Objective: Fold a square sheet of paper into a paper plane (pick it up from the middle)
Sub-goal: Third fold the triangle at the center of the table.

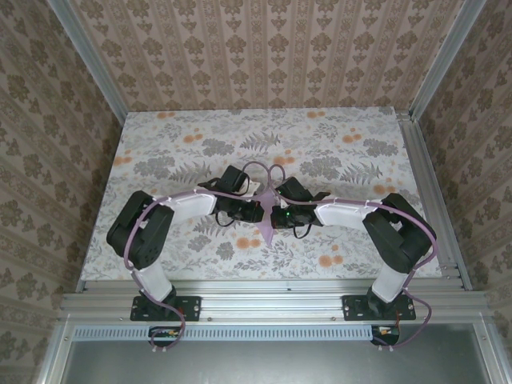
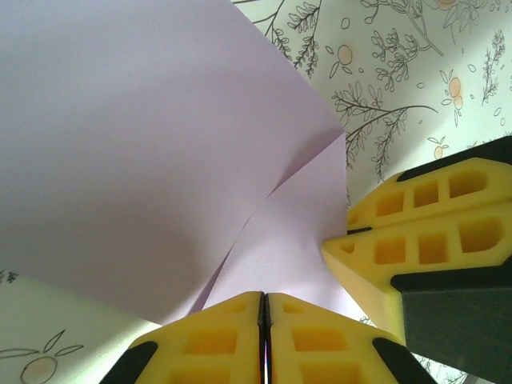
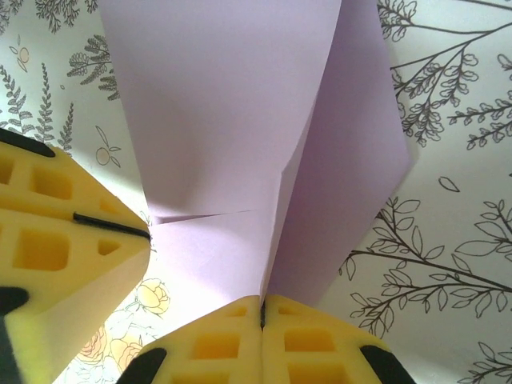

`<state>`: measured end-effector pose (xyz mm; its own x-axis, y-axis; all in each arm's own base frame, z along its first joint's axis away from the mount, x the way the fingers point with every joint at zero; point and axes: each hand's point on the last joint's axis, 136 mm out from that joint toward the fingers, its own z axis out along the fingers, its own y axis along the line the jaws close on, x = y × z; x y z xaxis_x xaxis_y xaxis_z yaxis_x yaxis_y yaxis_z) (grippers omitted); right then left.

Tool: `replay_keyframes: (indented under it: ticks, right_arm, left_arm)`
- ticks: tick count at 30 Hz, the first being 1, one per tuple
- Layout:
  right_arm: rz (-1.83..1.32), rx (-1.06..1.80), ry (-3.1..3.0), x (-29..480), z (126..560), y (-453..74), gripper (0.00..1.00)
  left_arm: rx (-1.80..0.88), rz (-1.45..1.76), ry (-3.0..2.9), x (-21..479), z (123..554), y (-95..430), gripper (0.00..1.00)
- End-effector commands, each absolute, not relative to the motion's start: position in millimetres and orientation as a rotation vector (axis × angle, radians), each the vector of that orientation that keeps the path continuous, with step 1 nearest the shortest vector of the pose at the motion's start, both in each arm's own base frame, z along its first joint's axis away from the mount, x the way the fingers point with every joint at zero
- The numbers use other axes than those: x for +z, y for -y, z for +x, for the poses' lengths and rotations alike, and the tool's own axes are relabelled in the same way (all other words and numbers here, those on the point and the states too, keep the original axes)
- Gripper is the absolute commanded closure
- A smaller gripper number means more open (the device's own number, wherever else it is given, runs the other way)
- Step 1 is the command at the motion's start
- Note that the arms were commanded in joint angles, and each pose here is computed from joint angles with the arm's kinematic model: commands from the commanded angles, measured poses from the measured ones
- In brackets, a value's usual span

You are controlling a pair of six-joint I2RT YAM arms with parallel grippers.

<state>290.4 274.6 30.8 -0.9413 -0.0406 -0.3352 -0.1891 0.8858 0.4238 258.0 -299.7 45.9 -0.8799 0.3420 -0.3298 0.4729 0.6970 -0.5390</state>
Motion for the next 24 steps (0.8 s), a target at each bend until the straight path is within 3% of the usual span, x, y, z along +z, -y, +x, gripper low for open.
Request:
replay_keyframes:
  ticks: [1,24]
  right_arm:
    - [-0.181,0.6,-2.751,27,290,-271,1.0]
    - [-0.181,0.653,-2.737,33,289,-276,1.0]
  left_arm:
    - [-0.918,0.646,-2.71,54,256,292,0.89]
    - [-0.95,0.573,-2.762,16,250,291,0.92]
